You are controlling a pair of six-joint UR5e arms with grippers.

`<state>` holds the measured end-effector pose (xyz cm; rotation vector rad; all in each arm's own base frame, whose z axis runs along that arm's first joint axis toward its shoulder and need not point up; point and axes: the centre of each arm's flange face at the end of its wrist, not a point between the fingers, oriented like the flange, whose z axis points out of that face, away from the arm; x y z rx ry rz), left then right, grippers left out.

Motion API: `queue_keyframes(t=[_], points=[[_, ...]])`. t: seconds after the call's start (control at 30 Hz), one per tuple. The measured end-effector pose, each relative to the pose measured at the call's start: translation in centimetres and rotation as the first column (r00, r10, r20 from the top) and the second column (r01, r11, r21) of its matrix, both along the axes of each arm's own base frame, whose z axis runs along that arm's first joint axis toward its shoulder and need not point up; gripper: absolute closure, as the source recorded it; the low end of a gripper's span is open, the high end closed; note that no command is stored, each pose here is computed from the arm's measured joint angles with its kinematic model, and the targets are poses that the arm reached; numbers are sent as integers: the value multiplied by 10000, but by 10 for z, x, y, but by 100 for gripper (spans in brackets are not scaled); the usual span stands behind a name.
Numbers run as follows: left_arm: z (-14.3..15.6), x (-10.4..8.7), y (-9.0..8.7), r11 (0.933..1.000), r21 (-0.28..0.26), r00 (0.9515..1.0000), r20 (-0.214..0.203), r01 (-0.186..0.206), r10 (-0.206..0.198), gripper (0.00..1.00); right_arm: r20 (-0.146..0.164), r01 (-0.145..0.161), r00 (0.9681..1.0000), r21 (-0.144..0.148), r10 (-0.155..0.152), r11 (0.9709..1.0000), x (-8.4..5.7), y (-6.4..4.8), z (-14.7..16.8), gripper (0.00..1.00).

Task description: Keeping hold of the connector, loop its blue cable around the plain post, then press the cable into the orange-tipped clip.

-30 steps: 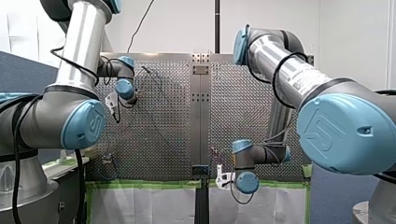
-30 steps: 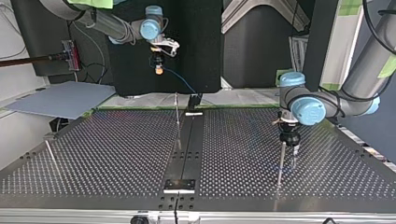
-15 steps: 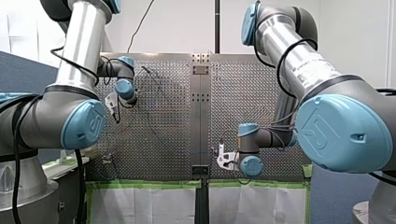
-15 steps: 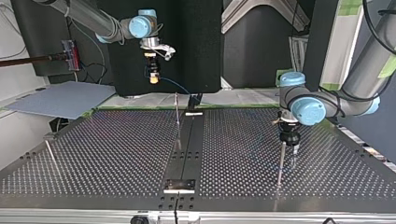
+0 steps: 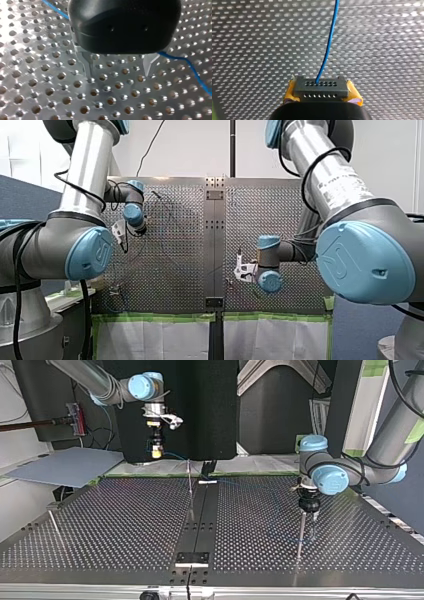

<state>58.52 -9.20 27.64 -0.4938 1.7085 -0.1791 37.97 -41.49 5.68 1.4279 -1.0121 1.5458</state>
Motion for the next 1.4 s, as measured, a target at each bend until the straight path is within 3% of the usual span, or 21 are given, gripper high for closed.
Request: queue_keyframes(t=[0.17, 0.27, 0.53, 0.67, 0.83, 1.2, 1.3, 1.4], points=[[-3, -6, 0, 9992, -402, 9991, -426, -85, 68, 0, 200, 21, 9998, -380, -13, 9993, 1, -3, 22, 100], [-2, -9, 2, 9977, -654, 9982, -584, -201, 163, 0, 159, 49, 9999, -376, -43, 9993, 1, -3, 21, 100], [10, -8, 12, 9887, -1461, 9994, -117, -350, 336, 0, -57, 130, 9999, -139, -131, 9998, -2, 0, 5, 100], [5, -10, 17, 9809, -1887, 9988, -9, -476, 483, 0, -97, 143, 9998, -122, -145, 9998, -3, 1, 4, 100], [-1, -18, 20, 9698, -2413, 9989, 211, -363, 426, 0, -119, 151, 9998, -104, -152, 9998, -3, 1, 3, 100], [-35, -37, 24, 9383, -3414, 9965, 407, -547, 729, 0, -119, 112, 9999, -108, -113, 9999, -1, 2, 2, 100], [-43, -35, 24, 9372, -3448, 9959, 496, -534, 750, 0, -121, 100, 9999, -104, -102, 9999, -1, 3, 2, 100], [-54, -32, 23, 9417, -3329, 9962, 519, -488, 699, 0, -128, 96, 9999, -92, -97, 9999, -1, 3, 2, 100]])
